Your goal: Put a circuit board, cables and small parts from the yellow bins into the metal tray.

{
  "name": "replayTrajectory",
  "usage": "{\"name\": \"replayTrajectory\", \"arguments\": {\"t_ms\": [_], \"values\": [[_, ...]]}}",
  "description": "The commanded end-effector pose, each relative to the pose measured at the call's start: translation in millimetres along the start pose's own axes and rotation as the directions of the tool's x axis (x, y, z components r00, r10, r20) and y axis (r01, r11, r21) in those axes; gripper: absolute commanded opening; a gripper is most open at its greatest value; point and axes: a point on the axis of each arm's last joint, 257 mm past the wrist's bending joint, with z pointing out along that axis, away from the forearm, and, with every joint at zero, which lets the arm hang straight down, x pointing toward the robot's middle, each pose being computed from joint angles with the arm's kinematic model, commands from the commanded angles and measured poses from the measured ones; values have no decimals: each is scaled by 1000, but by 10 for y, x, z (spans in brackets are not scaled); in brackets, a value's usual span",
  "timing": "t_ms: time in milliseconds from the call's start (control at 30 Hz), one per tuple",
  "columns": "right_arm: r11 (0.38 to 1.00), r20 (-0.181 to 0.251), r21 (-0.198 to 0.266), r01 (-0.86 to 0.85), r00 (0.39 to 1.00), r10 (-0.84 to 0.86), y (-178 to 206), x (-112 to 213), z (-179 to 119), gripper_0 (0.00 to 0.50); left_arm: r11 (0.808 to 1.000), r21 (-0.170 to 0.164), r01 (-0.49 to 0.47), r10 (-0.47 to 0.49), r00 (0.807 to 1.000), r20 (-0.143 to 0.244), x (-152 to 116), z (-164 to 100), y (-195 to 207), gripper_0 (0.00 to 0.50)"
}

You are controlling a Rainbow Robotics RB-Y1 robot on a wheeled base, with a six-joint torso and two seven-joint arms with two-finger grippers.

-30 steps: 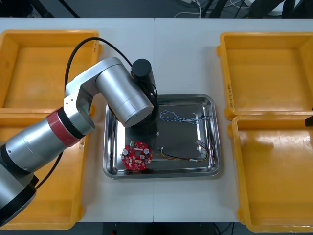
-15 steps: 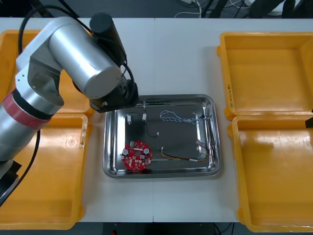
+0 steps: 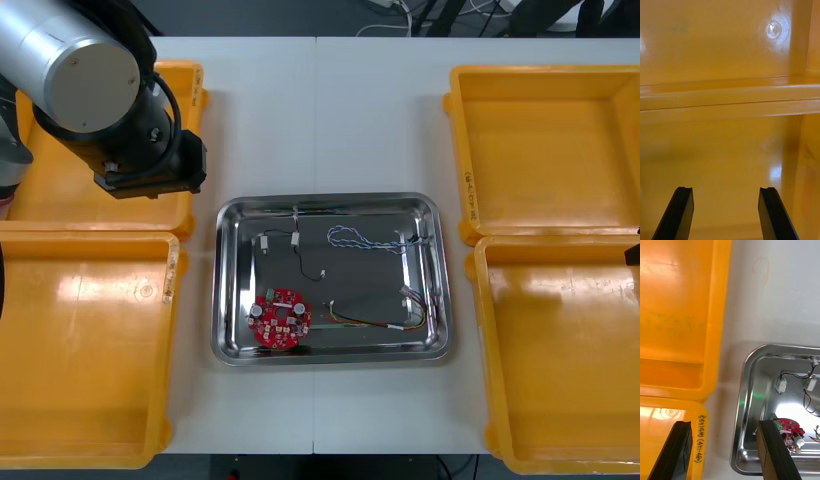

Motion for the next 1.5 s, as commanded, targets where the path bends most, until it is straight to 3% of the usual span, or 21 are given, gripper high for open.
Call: {"name": "replayTrajectory", "arguments": {"t_ms": [33,600,1033,1500], "values": [[998,19,54,45,999,-47,-186,-60,-184,500,998,-24,-63,63,998,29,-62,-131,373,500],[999,61,30,21,998,-23,-92,-138,-106,500,994,-34,-106,107,993,52,-83,-362,1199,500],[1000,58,-4,12,998,-12,-1,-116,-78,500,989,-64,-134,139,986,87,-99,-480,1723,500],[1000,43,-10,6,999,-6,27,-60,-36,500,983,-90,-160,167,983,76,3,-465,2009,500]]}}
